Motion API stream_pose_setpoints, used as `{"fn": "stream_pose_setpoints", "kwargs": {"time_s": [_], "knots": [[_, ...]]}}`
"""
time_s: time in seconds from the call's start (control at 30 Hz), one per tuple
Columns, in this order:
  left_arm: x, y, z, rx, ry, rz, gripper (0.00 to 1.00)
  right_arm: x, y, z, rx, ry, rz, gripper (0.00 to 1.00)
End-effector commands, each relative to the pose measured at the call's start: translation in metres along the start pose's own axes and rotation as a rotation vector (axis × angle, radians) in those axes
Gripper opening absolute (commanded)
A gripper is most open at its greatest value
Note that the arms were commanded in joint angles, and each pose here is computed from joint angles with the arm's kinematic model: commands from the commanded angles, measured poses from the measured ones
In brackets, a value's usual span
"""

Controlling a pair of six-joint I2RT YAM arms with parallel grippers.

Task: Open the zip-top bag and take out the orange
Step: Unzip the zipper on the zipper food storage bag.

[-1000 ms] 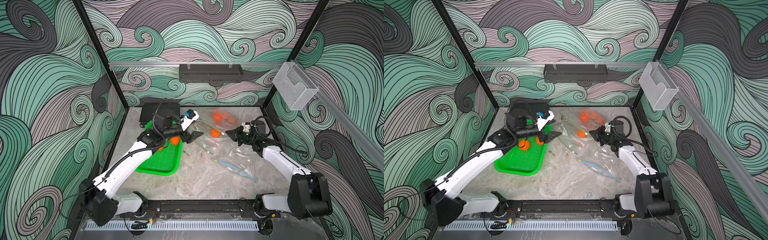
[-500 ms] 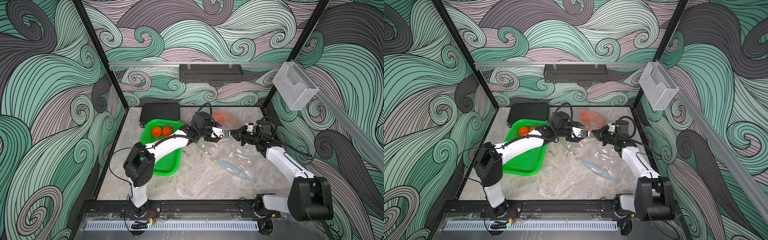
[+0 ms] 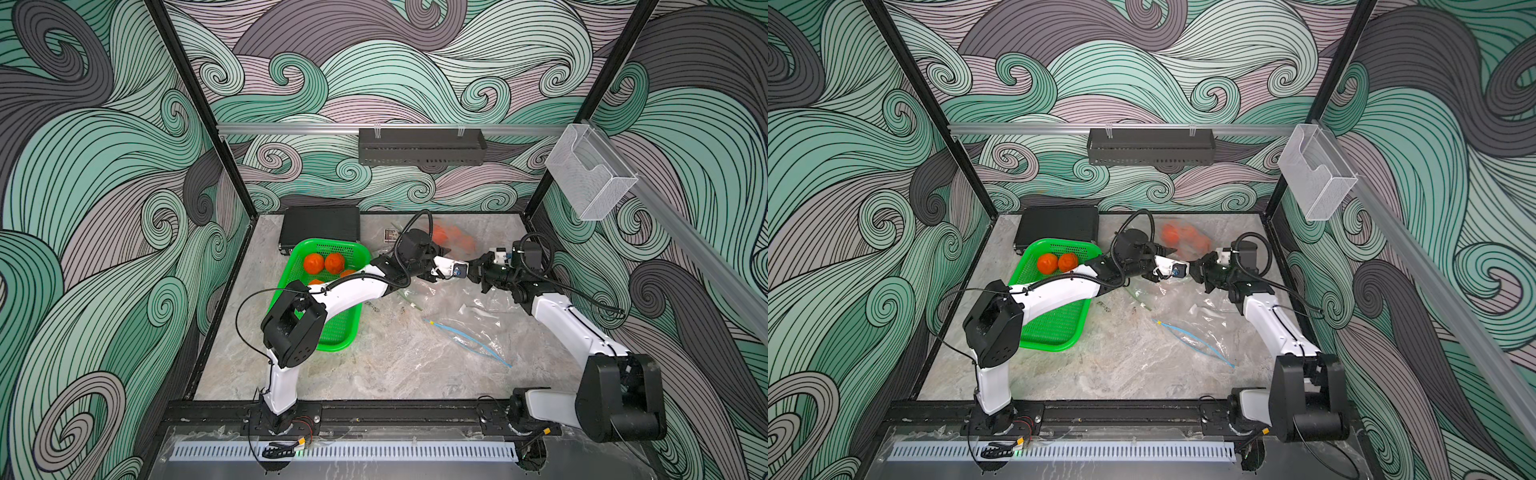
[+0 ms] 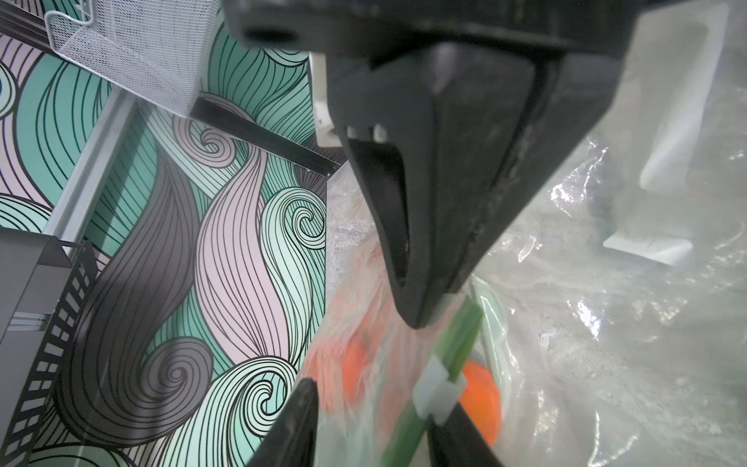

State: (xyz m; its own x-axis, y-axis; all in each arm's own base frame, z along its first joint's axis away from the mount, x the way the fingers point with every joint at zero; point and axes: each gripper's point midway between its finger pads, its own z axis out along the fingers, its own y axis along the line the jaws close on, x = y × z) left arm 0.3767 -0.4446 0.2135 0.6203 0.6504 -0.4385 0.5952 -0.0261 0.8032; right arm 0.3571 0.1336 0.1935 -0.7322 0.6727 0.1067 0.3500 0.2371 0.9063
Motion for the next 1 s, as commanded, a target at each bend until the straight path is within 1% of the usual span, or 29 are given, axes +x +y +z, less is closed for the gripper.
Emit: {"fn": "stream_pose_setpoints", "kwargs": {"time_s": [0.0, 0.2, 0.3, 0.47, 0.63, 0.83, 0.97], "knots": [[-0.012, 0.014, 0.001, -0.029, -0.029, 0.003, 0.35, 0.002, 0.012, -0.005, -0.027, 0.008, -0.002, 0.00], [-0.015, 0.006, -0.002, 0.018, -0.052, -0.026, 0.23, 0.001, 0.012, -0.005, -0.027, 0.004, 0.001, 0.00], [-0.020, 0.000, -0.005, 0.048, -0.075, -0.026, 0.23, 0.001, 0.011, -0.005, -0.026, 0.007, 0.004, 0.00], [-0.026, -0.003, -0.006, 0.072, -0.104, -0.044, 0.28, 0.001, 0.011, -0.005, -0.026, 0.008, 0.004, 0.00], [-0.030, -0.005, -0.002, 0.075, -0.110, -0.039, 0.28, 0.002, 0.010, -0.005, -0.024, 0.011, 0.006, 0.00], [-0.030, -0.006, -0.002, 0.077, -0.106, -0.035, 0.23, 0.002, 0.009, -0.005, -0.021, 0.011, 0.008, 0.00], [-0.030, -0.007, -0.003, 0.082, -0.104, -0.035, 0.13, 0.001, 0.009, -0.005, -0.022, 0.010, 0.010, 0.00]]}}
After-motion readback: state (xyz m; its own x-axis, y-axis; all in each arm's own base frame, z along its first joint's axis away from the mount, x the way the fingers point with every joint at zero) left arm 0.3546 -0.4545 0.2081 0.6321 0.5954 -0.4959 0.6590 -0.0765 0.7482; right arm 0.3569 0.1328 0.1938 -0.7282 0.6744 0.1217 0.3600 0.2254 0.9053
